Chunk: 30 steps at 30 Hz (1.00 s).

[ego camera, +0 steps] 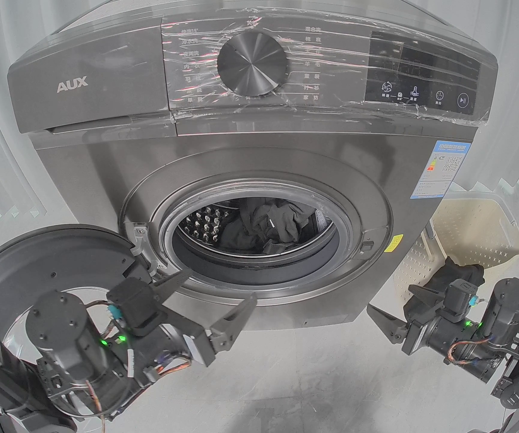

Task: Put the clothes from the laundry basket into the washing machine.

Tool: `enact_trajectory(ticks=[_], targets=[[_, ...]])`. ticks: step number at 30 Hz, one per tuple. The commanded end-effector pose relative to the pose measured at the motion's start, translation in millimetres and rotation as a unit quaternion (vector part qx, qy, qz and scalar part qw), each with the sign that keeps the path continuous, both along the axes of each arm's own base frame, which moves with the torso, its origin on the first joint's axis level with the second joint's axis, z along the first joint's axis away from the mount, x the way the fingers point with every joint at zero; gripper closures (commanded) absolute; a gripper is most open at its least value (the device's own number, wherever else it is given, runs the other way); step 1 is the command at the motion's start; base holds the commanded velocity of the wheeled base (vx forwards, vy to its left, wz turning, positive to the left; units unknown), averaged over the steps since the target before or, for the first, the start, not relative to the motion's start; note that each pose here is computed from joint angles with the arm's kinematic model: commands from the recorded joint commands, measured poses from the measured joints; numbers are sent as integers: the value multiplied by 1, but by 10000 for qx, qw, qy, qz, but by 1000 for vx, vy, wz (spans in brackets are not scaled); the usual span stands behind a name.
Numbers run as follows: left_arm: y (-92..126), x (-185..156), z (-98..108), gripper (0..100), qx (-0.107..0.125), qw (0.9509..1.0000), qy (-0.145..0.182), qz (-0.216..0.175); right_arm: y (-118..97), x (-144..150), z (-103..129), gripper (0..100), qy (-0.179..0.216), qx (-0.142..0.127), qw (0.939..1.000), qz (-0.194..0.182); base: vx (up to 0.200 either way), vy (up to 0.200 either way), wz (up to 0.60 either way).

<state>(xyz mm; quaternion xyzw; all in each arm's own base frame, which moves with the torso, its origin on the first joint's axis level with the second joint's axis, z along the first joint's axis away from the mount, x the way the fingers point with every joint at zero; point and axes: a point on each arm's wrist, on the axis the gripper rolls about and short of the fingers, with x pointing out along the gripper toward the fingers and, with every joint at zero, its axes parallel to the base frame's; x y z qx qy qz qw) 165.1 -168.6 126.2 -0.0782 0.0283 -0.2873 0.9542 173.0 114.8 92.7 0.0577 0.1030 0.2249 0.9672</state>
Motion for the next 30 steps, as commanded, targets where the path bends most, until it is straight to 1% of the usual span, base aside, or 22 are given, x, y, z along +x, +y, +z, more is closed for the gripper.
enact_trajectory(ticks=[1, 3, 7, 10, 12, 14, 18, 19, 22, 24, 28, 30], targets=[[34, -15, 14, 0, -96, 9992, -231, 307, -16, -2, 9, 0, -223, -2, 9994, -267, 0, 0, 0], [42, -18, 11, 0, -44, 9990, -192, 406, -18, -6, 14, 0, -332, 52, 9991, -251, 0, 0, 0], [51, -20, 9, 0, -11, 9983, -193, 552, -22, -11, 16, 0, -368, 65, 9989, -266, 0, 0, 0], [55, -24, 12, 0, -31, 9980, -268, 568, -22, -12, 17, 0, -367, 67, 9988, -305, -200, 0, 0], [58, -27, 13, 0, 3, 9977, -331, 586, -23, -12, 17, 0, -387, 78, 9987, -320, -200, 0, 0], [64, -33, 15, 0, 89, 9970, -458, 614, -23, -14, 20, 0, -436, 99, 9985, -320, -200, 0, 0], [68, -35, 18, 0, 136, 9962, -561, 650, -25, -15, 23, 0, -520, 134, 9980, -327, -200, 0, 0], [72, -35, 19, 0, 181, 9951, -615, 753, -27, -16, 25, 0, -563, 149, 9976, -380, -200, 0, 0], [75, -35, 20, 0, 233, 9939, -673, 841, -34, -17, 27, 0, -567, 98, 9970, -521, -200, 0, 0], [78, -38, 19, 0, 249, 9939, -656, 848, -38, -20, 30, 0, -598, 44, 9966, -560, -200, 0, 0], [82, -42, 22, 0, 180, 9935, -711, 867, -45, -31, 35, 0, -555, -11, 9966, -601, -200, 0, 0], [90, -48, 26, 0, 180, 9920, -763, 993, -53, -46, 38, 0, -457, -72, 9970, -621, -200, 0, 0]])
